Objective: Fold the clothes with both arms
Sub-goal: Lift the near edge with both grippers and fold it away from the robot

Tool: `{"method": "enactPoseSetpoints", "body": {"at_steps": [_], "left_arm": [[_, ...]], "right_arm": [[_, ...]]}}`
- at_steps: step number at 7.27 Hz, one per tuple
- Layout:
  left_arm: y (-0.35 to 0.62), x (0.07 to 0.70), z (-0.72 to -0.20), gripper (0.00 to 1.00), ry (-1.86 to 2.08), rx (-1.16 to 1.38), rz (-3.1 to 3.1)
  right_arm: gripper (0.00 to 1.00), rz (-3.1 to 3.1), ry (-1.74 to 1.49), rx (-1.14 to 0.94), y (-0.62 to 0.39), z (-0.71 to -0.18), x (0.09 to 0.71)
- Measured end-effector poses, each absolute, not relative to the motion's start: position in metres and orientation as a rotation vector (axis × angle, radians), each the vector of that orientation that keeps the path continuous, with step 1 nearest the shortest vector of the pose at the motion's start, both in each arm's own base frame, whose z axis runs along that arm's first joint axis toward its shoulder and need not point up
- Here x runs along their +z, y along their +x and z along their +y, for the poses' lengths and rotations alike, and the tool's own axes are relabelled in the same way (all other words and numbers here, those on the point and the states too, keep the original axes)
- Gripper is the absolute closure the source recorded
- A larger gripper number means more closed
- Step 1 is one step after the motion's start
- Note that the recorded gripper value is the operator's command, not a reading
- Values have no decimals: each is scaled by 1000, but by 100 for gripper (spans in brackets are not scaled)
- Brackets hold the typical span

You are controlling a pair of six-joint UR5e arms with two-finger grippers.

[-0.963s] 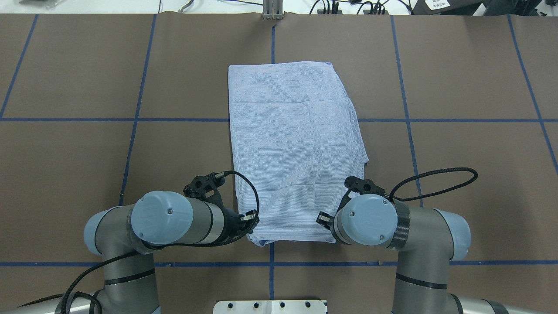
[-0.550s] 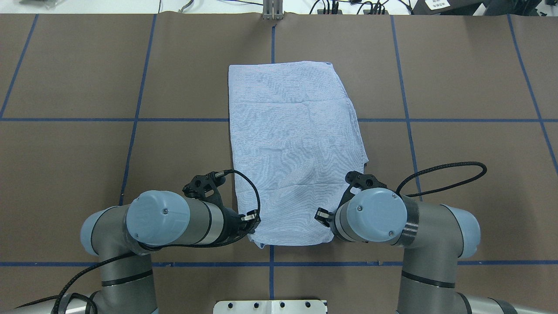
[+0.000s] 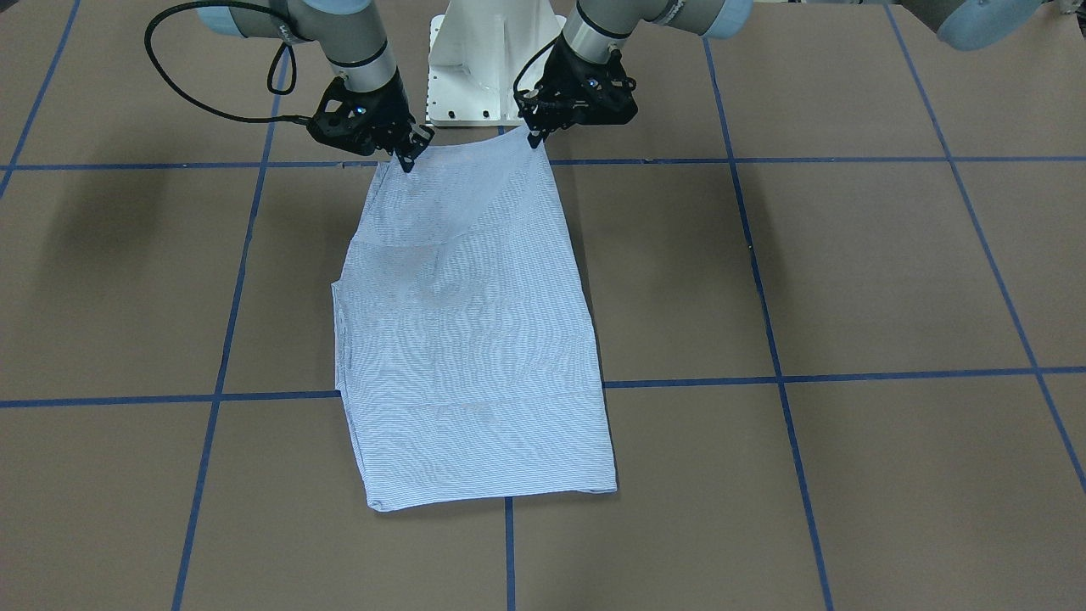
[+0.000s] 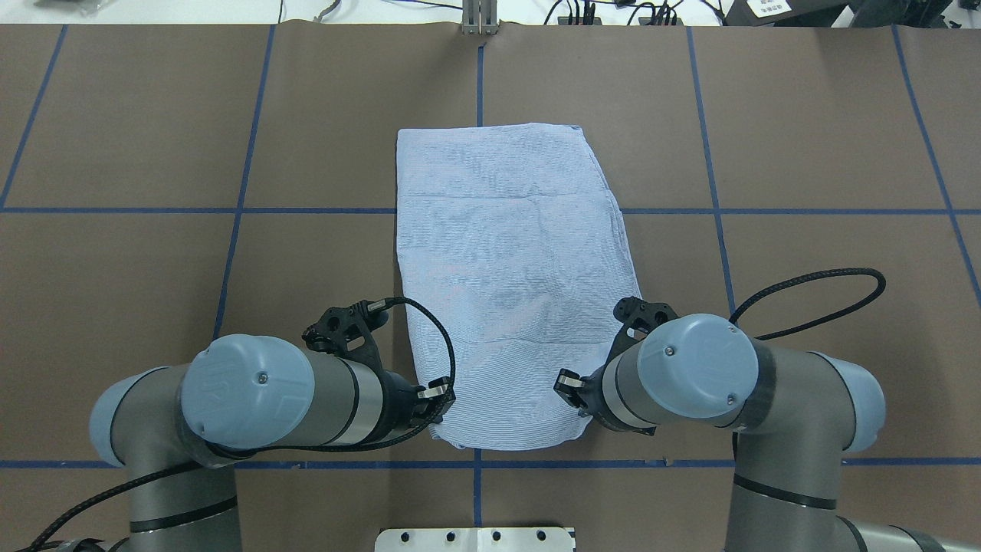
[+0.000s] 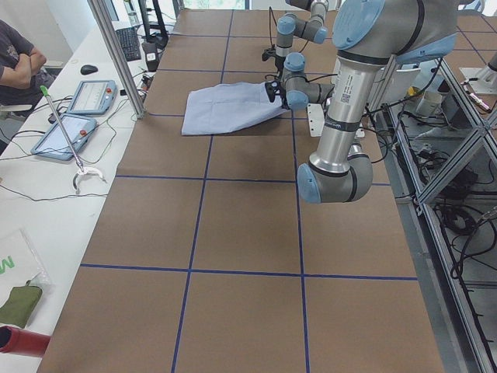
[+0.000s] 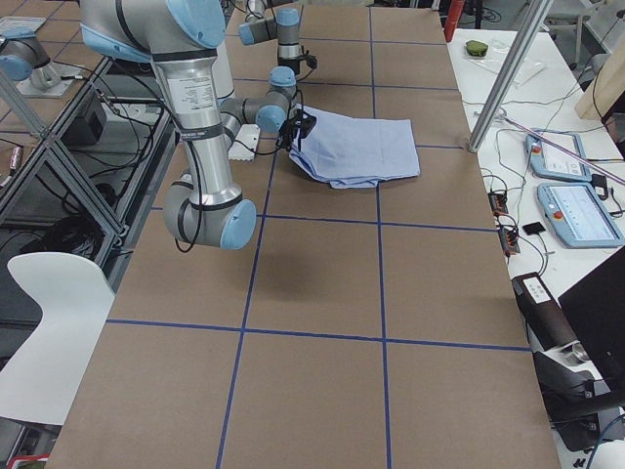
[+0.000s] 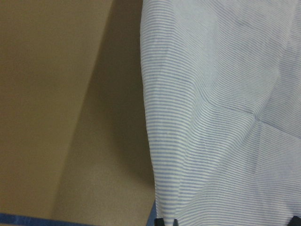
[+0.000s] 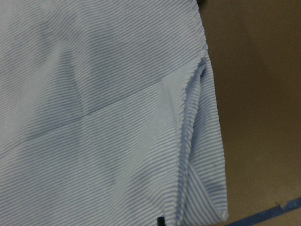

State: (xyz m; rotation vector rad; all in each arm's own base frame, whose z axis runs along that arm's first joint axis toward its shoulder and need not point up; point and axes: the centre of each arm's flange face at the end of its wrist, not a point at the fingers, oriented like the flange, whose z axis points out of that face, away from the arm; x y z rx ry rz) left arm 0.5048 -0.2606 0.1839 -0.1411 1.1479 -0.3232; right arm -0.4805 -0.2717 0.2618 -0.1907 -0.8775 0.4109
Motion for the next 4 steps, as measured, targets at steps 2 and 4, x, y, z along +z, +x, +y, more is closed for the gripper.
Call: {"method": "enactPoseSetpoints", "body": {"at_steps": [2, 4], "left_arm": [[495, 175, -246, 100, -156, -308, 1120], [493, 170, -225, 100, -181, -273, 1091]], "right_arm": [[100, -927, -241, 377, -454, -260, 245], [100, -949, -316, 328, -445, -248, 234]]}}
